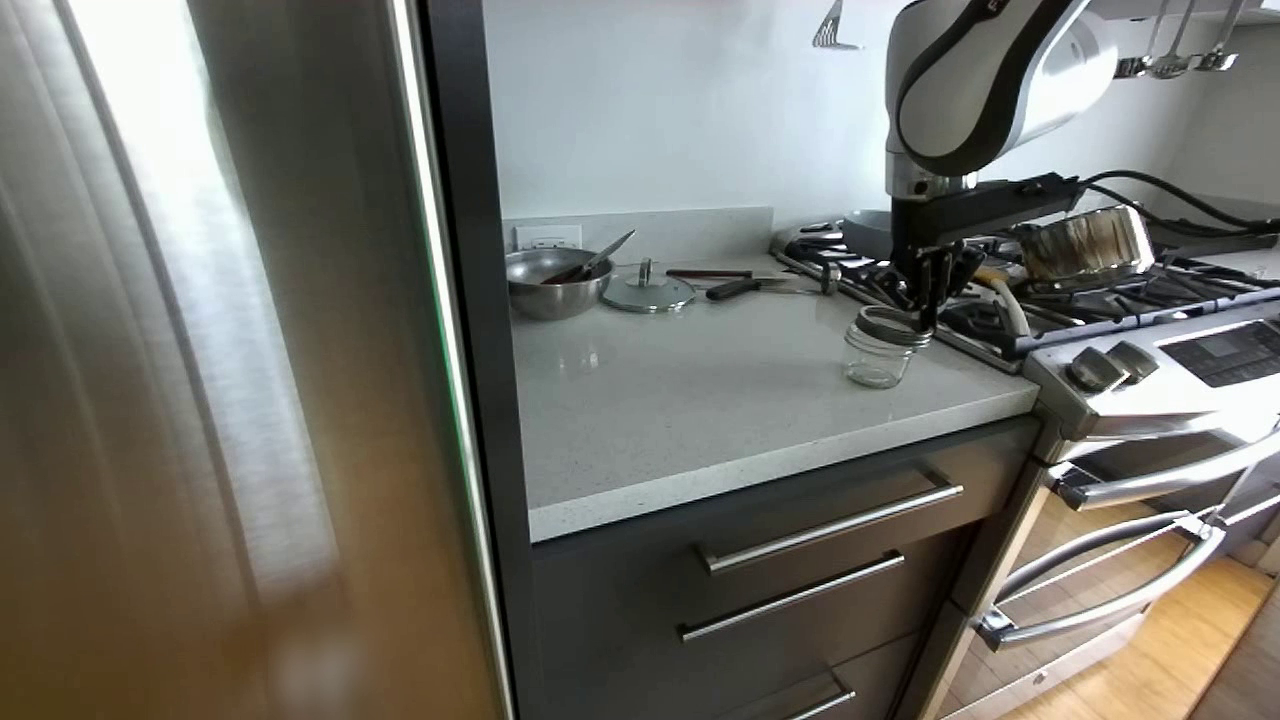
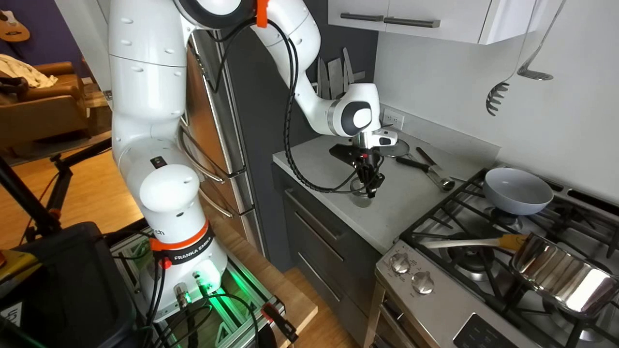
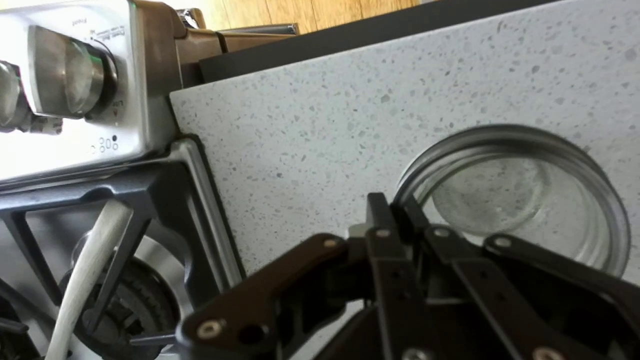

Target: Pick up the mason jar lid and place it on the clear jar

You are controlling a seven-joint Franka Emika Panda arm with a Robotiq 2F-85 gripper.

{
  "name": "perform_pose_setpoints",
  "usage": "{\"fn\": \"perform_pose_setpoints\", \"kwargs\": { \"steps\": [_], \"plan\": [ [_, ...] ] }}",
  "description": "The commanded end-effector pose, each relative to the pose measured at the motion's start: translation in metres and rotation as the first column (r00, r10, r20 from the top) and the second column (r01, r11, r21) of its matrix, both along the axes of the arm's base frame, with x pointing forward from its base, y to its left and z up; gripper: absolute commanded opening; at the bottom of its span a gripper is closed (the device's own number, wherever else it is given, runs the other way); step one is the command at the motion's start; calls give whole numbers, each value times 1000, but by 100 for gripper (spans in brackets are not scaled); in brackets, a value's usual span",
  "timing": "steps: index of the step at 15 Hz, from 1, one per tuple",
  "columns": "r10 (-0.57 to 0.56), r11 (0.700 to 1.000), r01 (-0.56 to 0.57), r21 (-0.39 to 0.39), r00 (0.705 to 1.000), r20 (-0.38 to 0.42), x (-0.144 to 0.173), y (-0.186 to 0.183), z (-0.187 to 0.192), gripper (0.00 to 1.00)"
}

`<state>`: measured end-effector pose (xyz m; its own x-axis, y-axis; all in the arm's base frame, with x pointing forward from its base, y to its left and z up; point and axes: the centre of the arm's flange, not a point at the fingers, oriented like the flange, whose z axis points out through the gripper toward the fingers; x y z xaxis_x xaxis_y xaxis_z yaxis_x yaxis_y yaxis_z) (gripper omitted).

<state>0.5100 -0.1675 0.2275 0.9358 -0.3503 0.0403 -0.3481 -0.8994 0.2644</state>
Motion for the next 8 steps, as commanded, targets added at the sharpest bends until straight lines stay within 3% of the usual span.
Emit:
{"fn": "perform_pose_setpoints", "kwargs": {
  "steps": [1, 8],
  "plan": [
    [2, 1000, -2, -11, 1000, -28, 5, 5, -1, 2],
    [5, 1000, -6, -27, 999, -43, 4, 9, 5, 2]
  ]
}}
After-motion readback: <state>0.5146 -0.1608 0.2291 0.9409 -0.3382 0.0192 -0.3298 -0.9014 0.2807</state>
